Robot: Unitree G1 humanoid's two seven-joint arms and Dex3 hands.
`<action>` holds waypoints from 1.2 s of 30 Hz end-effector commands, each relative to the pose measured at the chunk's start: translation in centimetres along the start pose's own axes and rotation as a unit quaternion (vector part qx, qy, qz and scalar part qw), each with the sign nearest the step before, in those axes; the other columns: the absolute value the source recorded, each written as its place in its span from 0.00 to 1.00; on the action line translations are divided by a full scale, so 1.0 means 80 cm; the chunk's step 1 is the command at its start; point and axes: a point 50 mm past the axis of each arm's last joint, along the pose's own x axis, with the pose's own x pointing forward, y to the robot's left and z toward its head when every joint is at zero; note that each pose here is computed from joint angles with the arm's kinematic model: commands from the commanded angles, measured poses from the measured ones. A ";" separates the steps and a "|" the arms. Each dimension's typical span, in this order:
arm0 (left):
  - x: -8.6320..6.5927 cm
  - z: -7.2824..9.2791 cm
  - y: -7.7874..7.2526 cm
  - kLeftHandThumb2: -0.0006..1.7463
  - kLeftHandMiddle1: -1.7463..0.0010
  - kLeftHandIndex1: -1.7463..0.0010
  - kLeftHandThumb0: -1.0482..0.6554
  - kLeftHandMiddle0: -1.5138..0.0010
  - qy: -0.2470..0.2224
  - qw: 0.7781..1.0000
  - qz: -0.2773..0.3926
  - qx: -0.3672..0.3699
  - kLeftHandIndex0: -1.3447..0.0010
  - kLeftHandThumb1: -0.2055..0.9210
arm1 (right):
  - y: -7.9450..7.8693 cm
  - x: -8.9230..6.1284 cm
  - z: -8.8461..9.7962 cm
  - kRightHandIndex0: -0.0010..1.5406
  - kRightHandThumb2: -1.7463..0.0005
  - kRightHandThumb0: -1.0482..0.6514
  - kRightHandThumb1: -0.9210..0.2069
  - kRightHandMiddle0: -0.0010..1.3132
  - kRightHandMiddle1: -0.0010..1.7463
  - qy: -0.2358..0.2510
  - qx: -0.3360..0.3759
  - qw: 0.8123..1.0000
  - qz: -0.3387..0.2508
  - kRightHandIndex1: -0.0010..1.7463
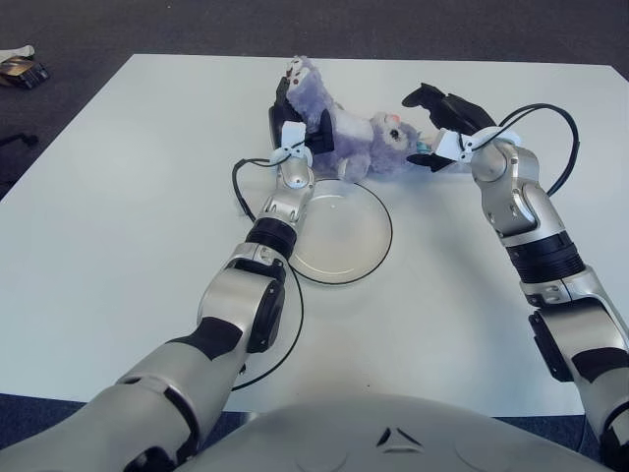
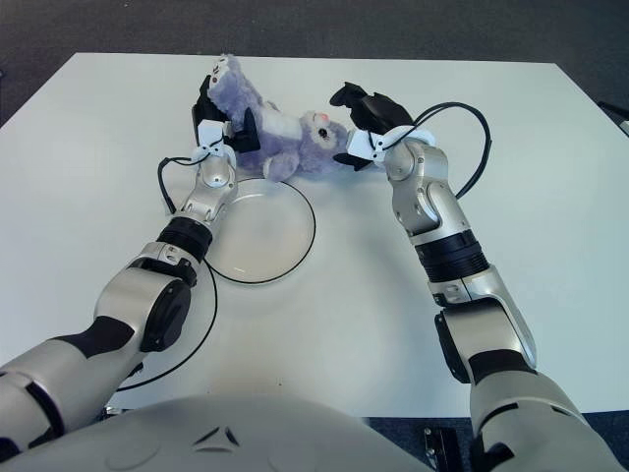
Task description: Put the doll into the plate.
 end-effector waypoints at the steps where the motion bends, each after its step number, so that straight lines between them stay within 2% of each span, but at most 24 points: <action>1: 0.000 0.002 -0.008 0.89 0.08 0.00 0.62 0.44 0.009 1.000 -0.005 -0.008 0.58 0.25 | 0.004 0.008 -0.002 0.00 0.52 0.21 0.54 0.00 0.33 0.003 -0.012 1.000 0.016 0.34; 14: 0.001 0.004 -0.017 0.89 0.08 0.00 0.62 0.45 0.026 1.000 0.000 -0.017 0.57 0.25 | 0.013 0.012 -0.008 0.00 0.50 0.23 0.60 0.00 0.22 -0.005 0.034 0.998 0.061 0.16; 20: 0.005 0.005 -0.024 0.89 0.08 0.00 0.62 0.45 0.059 0.998 0.010 -0.018 0.57 0.25 | 0.014 0.010 -0.007 0.00 0.48 0.25 0.64 0.00 0.21 -0.012 0.031 0.996 0.084 0.07; 24: 0.007 0.004 -0.029 0.90 0.07 0.00 0.62 0.45 0.087 0.996 0.006 -0.036 0.56 0.24 | 0.019 0.010 -0.010 0.00 0.47 0.24 0.62 0.00 0.19 -0.011 0.014 0.996 0.084 0.03; 29: 0.012 0.004 -0.034 0.90 0.07 0.00 0.62 0.45 0.134 0.989 -0.001 -0.063 0.56 0.24 | 0.029 0.009 -0.013 0.00 0.52 0.19 0.53 0.00 0.12 -0.004 -0.003 0.997 0.078 0.01; 36: 0.019 0.003 -0.034 0.90 0.08 0.00 0.62 0.45 0.169 0.982 -0.001 -0.080 0.56 0.24 | 0.036 0.001 -0.012 0.00 0.52 0.23 0.54 0.00 0.11 -0.009 -0.003 0.998 0.062 0.00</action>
